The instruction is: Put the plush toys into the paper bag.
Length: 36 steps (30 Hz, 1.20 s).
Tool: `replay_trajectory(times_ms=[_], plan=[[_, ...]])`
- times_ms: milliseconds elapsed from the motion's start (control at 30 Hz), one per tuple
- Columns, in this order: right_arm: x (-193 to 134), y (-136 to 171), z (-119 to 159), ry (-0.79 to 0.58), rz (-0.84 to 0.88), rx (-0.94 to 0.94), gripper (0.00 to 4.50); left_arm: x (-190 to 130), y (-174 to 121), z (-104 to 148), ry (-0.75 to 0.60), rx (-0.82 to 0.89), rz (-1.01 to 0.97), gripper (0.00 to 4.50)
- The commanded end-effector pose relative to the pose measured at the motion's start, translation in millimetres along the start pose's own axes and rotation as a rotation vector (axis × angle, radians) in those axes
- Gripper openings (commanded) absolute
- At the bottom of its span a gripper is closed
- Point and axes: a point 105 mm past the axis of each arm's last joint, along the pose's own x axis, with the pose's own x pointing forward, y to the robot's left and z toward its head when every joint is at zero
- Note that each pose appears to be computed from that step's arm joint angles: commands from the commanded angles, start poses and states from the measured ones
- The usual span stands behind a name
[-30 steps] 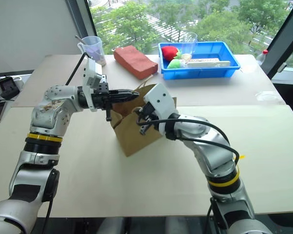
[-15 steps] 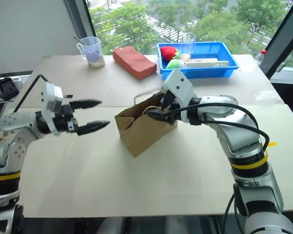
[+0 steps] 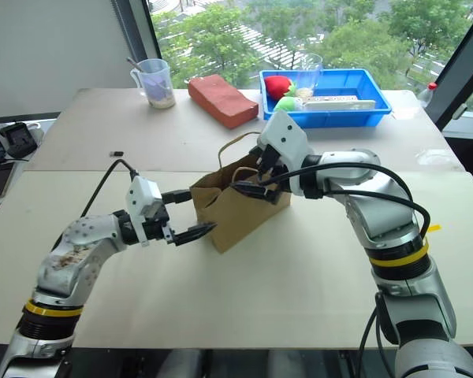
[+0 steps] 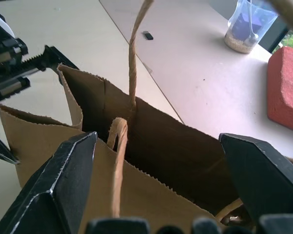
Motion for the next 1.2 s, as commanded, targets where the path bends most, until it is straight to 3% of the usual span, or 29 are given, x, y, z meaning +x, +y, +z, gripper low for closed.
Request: replay_trajectory(times_ms=[33, 233, 267, 367, 567, 600, 833, 933, 1067, 1200], plan=[[-5, -4, 17, -0.043, -0.027, -0.044, 4.46, 10, 0, 12, -0.057, 0.073, 0.035, 4.5], [-9, -2, 18, -0.028, -0.022, -0.065, 4.46, 24, -10, 7, -0.087, 0.063, 0.059, 4.5], [-13, -2, 18, -0.014, -0.015, -0.073, 4.48, 25, -8, 7, -0.092, 0.063, 0.065, 4.25], [-25, 1, 15, 0.019, 0.01, -0.084, 4.5, 28, -4, 7, -0.1, 0.071, 0.061, 3.26], [-48, -2, 23, 0.043, 0.001, -0.093, 4.5, 31, 5, 7, -0.098, 0.083, 0.026, 0.31], [-52, -3, 25, 0.046, -0.004, -0.096, 4.5, 30, 7, 7, -0.096, 0.081, 0.024, 0.01], [-102, 14, 40, 0.064, 0.129, -0.013, 4.5, 18, 31, 5, -0.043, 0.091, -0.033, 0.01], [-126, 8, 34, 0.127, 0.111, 0.017, 4.5, 10, 28, 18, -0.09, 0.083, -0.177, 0.01], [-136, -9, 26, 0.165, 0.056, 0.0, 4.5, -5, 4, 11, -0.059, 0.082, -0.42, 0.01], [-133, -3, 21, 0.158, 0.114, 0.035, 4.5, -6, 9, -1, -0.008, 0.123, -0.465, 0.01]])
